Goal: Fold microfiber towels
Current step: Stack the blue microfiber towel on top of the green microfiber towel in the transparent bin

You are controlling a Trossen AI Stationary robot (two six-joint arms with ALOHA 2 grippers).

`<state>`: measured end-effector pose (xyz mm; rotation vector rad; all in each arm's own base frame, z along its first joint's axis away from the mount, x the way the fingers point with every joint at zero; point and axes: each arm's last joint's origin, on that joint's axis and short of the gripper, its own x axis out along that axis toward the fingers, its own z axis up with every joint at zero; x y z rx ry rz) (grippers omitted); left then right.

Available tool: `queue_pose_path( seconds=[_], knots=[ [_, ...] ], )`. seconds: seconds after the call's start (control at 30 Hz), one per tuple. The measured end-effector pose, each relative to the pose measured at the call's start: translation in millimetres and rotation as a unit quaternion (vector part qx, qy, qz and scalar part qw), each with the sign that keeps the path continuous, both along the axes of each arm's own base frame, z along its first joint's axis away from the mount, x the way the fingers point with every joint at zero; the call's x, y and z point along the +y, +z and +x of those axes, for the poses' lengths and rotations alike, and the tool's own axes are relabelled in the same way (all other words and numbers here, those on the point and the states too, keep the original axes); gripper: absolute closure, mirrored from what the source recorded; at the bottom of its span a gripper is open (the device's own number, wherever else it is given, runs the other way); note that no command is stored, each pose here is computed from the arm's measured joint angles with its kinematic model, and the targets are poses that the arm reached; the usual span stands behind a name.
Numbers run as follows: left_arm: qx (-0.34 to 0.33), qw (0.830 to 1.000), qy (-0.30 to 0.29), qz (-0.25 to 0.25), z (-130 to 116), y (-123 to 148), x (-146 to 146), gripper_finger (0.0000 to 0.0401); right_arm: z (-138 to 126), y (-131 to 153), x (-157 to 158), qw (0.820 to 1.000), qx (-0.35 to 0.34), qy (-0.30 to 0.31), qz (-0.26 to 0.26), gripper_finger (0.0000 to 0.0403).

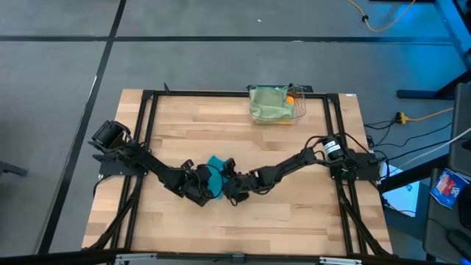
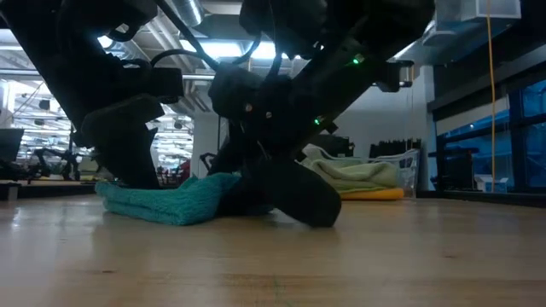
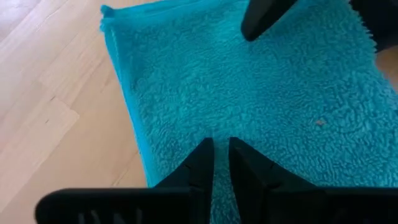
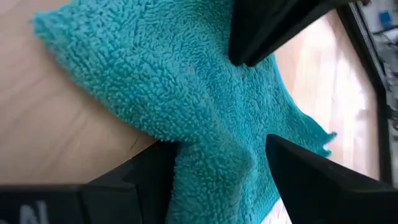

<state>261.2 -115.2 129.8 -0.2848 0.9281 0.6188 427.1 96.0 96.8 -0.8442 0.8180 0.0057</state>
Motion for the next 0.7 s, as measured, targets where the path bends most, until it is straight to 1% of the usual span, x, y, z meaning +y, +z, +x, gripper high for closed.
queue_pose_path(
  seconds=[0.1, 0.13, 0.27, 0.33, 0.4, 0.47, 0.5, 0.53, 0.57, 0.6, 0.63, 0.67, 0.7],
  knots=[
    [0.0, 1.0, 0.0, 0.0, 0, 0, 0, 0.0358, 0, -1, -3, 0.999, 0.018, 0.029, 0.014, 0.0156],
    [0.0, 1.0, 0.0, 0.0, 0, 0, 0, 0.0358, 0, -1, -2, 0.999, 0.023, 0.043, 0.011, 0.0156],
    [0.0, 1.0, -0.001, 0.0, 0, 0, 0, 0.0358, -2, 0, 9, 0.996, 0.029, 0.077, -0.03, 0.0156],
    [-0.001, 1.0, -0.001, 0.0, 0, 0, 0, 0.0358, -2, 0, 10, 0.995, 0.026, 0.085, -0.036, 0.0156],
    [-0.004, 1.0, -0.001, -0.002, 1, 0, -1, 0.0358, 0, 2, 8, 0.997, 0.007, 0.069, -0.036, 0.0156],
    [-0.011, 1.0, 0.0, -0.005, 2, 1, -1, 0.0358, 3, 4, 2, 0.999, -0.023, 0.018, -0.038, 0.016],
    [-0.012, 1.0, 0.0, -0.006, 2, 1, -1, 0.0358, 4, 4, -1, 0.999, -0.029, 0.008, -0.029, 0.0163],
    [-0.012, 1.0, 0.0, -0.006, 2, 1, -1, 0.0358, 5, 3, -3, 1.0, -0.022, 0.016, -0.013, 0.0166],
    [-0.012, 1.0, 0.0, -0.006, 2, 1, -1, 0.0358, 4, 2, -3, 0.999, -0.005, 0.043, 0.002, 0.0169],
    [-0.012, 1.0, 0.0, -0.007, 2, 1, -1, 0.0358, 3, 0, -2, 0.997, 0.015, 0.078, 0.007, 0.0172],
    [-0.012, 1.0, -0.001, -0.008, 2, 1, -1, 0.0358, 2, -5, -2, 0.994, 0.031, 0.108, 0.002, 0.0175],
    [-0.012, 1.0, -0.001, -0.008, 2, 1, -1, 0.0358, 3, -8, -1, 0.992, 0.033, 0.121, -0.003, 0.0179],
    [-0.012, 1.0, -0.001, -0.008, 2, 1, -1, 0.0358, 4, -9, 0, 0.993, 0.027, 0.116, -0.016, 0.0182]
  ],
)
